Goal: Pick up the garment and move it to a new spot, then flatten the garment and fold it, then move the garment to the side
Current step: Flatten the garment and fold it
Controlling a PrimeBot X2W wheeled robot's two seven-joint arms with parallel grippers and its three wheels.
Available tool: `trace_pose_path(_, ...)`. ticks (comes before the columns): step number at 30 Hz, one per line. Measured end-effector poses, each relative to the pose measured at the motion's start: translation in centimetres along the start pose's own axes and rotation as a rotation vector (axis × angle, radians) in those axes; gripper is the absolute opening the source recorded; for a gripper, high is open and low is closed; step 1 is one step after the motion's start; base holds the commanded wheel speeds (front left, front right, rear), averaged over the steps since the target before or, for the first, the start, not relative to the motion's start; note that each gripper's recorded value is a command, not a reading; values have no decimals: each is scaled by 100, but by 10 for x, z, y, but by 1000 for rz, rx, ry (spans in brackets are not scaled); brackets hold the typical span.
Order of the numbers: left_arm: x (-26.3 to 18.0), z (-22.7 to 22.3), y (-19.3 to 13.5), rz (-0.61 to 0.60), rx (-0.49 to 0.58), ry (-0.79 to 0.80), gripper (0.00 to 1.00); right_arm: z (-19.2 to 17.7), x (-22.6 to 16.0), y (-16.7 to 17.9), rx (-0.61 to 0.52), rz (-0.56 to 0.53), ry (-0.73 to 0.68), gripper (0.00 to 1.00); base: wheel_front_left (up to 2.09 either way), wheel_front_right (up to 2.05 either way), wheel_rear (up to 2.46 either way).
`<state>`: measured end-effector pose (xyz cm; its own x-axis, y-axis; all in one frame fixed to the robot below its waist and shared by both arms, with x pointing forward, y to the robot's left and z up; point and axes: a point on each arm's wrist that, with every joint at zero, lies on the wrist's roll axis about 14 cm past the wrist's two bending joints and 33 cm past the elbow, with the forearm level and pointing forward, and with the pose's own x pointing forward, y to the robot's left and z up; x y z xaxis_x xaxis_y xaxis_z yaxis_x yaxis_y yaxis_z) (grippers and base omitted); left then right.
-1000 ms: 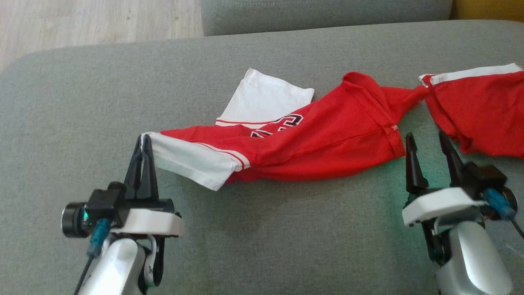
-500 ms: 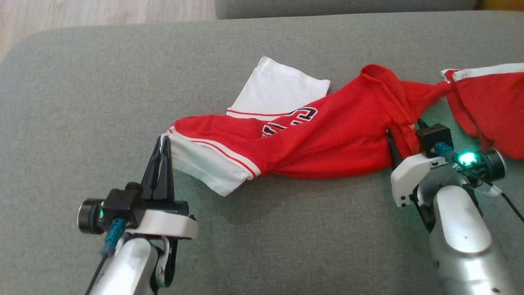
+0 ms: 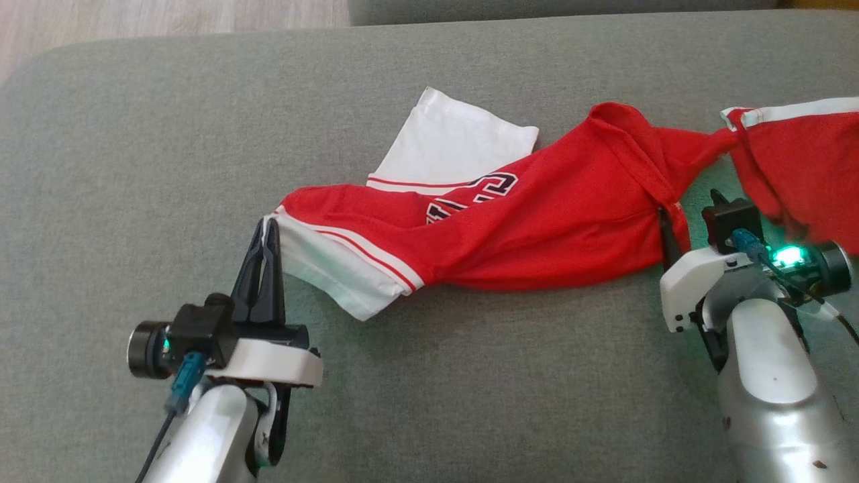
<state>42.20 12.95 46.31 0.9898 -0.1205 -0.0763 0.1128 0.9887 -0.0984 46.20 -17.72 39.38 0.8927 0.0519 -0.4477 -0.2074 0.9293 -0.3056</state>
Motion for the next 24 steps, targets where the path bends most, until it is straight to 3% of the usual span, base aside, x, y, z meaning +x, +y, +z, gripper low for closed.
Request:
trace_pose_path(2,1,0,-2,-4,-1,-2,0,0,-1,-1,7,-2,-6,100,0,0,0)
trace_pose_path(3,1,1,-2,-6,0,-2,0,0,-2,-1,14,-1,-8,89,0,0,0)
trace_pose_path(5,2,0,-4,-10,0,-2,0,-1,-3,1,25,4,-7,0,0,0,0)
trace_pose_path(13,2,6,-6,-20,4,-16,0,12,-8,9,89,34,-56,0,0,0,0)
trace_pose_path(24,0,34,-9,-22,12,-96,0,43,-59,16,329,65,-227,0,0,0,0)
